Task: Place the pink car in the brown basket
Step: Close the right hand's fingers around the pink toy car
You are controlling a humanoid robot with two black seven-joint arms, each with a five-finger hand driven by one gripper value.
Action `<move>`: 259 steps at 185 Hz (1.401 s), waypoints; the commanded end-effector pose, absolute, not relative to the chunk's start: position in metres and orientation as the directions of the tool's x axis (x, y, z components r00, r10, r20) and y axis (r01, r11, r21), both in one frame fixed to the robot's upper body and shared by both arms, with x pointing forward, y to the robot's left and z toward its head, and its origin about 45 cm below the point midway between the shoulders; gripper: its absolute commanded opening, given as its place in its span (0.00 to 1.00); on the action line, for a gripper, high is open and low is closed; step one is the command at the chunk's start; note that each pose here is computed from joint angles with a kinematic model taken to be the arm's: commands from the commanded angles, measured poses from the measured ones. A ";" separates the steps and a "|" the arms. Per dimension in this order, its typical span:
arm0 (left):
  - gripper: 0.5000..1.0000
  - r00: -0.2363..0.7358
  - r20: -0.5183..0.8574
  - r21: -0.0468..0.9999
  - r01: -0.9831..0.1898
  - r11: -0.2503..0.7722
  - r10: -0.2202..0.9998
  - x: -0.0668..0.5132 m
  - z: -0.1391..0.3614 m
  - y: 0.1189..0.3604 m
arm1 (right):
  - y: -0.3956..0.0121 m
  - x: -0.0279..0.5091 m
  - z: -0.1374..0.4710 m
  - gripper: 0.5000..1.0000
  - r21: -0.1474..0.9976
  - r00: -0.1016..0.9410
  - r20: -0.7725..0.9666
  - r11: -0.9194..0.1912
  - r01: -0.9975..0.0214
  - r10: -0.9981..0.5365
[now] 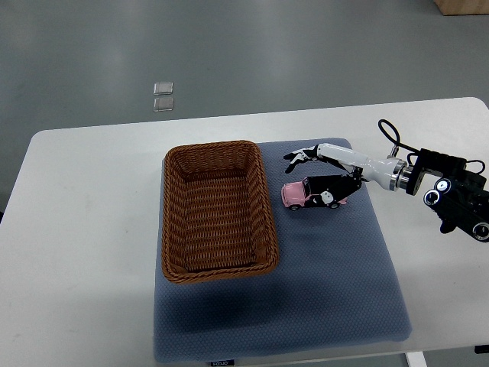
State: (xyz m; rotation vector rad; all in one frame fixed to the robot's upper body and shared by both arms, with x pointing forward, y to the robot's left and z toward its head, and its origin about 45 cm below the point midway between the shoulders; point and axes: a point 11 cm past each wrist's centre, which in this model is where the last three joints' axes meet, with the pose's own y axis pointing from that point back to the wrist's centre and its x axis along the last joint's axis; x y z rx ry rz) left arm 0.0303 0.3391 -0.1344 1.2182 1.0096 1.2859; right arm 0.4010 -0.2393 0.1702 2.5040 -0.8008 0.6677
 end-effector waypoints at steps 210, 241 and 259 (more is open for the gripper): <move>1.00 0.063 0.105 0.986 -0.134 -0.095 0.992 0.030 -0.134 0.339 | -0.275 0.389 0.141 0.00 0.322 0.625 0.726 -0.661 -0.678 -0.287; 1.00 0.063 0.105 0.986 -0.134 -0.095 0.992 0.030 -0.134 0.339 | -0.272 0.392 0.147 0.00 0.302 0.616 0.730 -0.668 -0.681 -0.298; 1.00 0.064 0.103 0.987 -0.134 -0.094 0.993 0.030 -0.134 0.339 | -0.277 0.399 0.163 0.00 0.265 0.584 0.748 -0.665 -0.699 -0.315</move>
